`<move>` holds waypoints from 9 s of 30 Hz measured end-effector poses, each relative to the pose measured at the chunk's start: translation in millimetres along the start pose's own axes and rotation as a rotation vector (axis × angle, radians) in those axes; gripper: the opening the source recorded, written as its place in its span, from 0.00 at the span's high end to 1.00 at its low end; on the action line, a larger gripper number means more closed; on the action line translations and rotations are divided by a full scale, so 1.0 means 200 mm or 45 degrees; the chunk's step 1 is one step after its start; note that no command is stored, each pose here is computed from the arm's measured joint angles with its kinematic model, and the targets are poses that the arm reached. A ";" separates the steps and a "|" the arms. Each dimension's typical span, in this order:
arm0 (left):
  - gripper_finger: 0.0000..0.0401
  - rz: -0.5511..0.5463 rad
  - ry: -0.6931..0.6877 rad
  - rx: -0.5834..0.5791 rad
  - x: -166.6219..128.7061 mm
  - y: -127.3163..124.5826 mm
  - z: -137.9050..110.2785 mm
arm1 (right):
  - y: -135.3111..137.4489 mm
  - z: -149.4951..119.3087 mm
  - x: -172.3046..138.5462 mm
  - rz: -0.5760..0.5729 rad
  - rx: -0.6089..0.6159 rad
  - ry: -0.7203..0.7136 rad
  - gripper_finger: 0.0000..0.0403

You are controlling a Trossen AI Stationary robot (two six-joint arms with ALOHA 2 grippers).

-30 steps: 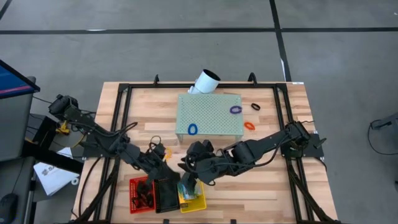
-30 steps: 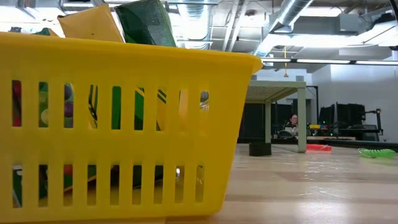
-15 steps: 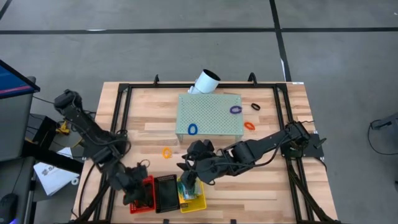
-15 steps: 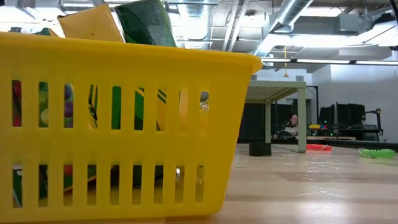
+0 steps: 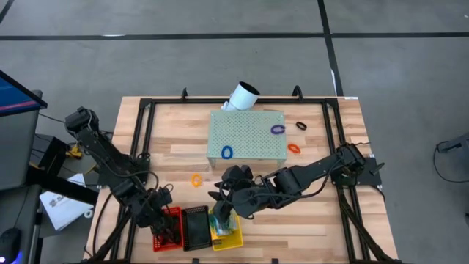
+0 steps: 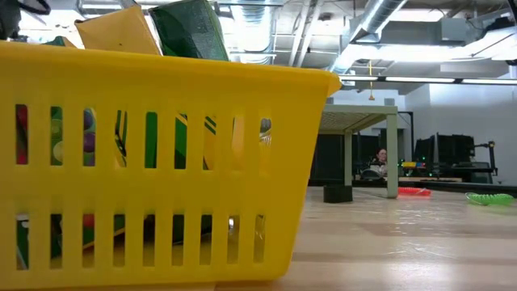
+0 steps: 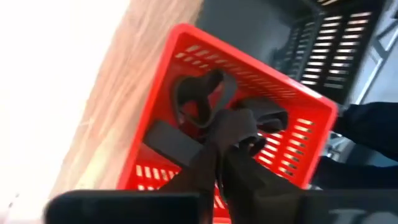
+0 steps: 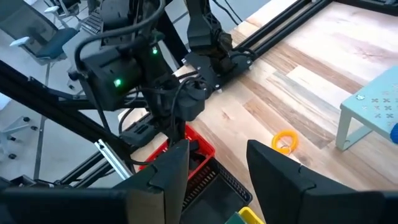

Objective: Pick & Place Office Desk Supplies
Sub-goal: Put the black rubber band into the red bin

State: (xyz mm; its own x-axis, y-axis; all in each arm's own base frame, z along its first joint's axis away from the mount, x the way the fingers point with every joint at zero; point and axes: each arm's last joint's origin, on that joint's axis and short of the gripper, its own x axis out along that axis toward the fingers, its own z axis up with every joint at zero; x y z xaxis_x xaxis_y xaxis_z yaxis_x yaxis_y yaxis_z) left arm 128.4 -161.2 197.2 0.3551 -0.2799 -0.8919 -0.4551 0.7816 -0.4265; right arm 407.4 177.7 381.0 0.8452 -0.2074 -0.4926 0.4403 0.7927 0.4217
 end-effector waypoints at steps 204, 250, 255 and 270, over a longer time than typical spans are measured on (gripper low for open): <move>1.00 -0.358 -0.219 0.346 -0.24 -0.16 -0.03 | 0.01 0.00 -0.20 -0.319 0.263 -0.375 0.61; 0.50 -0.720 -1.012 0.382 -0.62 -0.05 0.05 | -0.18 -0.12 -0.29 -0.642 0.295 -0.104 0.62; 0.49 -0.801 -1.432 0.408 -0.83 -0.05 0.12 | -0.23 -0.05 -0.32 -0.657 0.280 -0.134 0.64; 0.49 -0.683 -1.712 0.382 -0.82 -0.13 0.26 | -0.73 0.59 -0.63 -0.835 0.157 -0.296 0.71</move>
State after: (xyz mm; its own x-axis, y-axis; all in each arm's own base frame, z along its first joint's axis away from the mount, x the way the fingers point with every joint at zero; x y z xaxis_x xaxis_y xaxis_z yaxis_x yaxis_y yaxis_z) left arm 124.3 -107.3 362.3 0.9715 0.0178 0.2364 0.0950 0.8844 -0.4570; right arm 273.2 20.1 471.7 0.4304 -0.7481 -0.5050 0.9005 0.3944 0.1832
